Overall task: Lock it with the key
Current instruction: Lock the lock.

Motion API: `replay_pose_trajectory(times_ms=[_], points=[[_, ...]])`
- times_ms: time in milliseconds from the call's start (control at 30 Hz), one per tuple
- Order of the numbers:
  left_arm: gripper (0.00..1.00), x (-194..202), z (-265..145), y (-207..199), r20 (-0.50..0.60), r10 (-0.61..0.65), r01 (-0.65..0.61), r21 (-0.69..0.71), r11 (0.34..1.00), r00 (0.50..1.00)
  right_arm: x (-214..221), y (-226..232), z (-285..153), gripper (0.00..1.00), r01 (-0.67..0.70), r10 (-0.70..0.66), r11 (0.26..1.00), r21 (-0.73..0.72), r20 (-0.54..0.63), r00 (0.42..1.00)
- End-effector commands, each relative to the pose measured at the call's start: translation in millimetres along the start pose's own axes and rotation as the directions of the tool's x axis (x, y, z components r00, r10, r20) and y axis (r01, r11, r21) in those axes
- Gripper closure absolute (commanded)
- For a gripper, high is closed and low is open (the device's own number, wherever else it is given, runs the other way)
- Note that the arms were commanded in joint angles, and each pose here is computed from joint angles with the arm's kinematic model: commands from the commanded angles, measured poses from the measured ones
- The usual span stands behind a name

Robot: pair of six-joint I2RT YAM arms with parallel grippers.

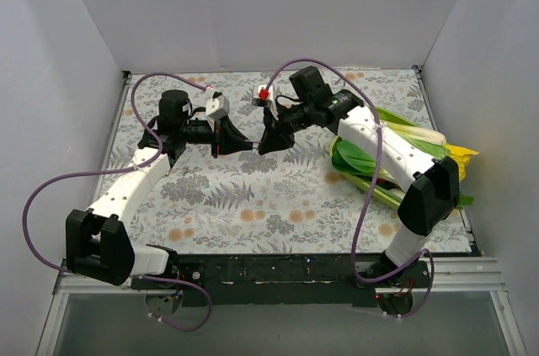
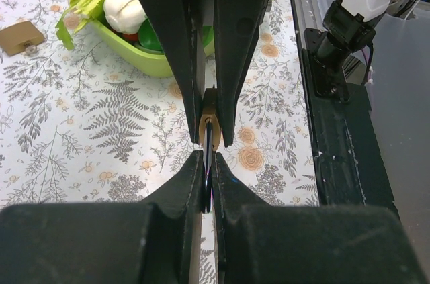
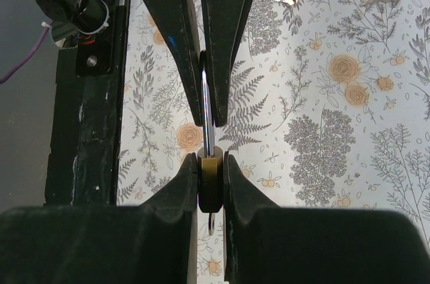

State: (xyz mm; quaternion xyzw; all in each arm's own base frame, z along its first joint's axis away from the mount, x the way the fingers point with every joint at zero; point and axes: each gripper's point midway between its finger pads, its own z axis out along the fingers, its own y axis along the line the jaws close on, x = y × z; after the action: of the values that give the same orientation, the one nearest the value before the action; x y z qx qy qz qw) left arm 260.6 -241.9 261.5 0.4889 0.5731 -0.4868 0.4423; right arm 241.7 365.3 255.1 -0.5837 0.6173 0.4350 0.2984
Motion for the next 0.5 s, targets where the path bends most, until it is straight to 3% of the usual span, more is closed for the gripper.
replay_pose_trajectory(times_ms=[0,467], points=[[1.0,9,30,-26,-0.004,0.011,-0.01,0.133,0.991,1.0,-96,18,14,0.99,0.251,-0.236,0.967,-0.031,0.248,0.94],[1.0,12,38,-30,-0.01,-0.013,0.015,0.15,0.989,1.0,-100,27,17,0.99,0.271,-0.25,0.962,-0.043,0.275,0.928]])
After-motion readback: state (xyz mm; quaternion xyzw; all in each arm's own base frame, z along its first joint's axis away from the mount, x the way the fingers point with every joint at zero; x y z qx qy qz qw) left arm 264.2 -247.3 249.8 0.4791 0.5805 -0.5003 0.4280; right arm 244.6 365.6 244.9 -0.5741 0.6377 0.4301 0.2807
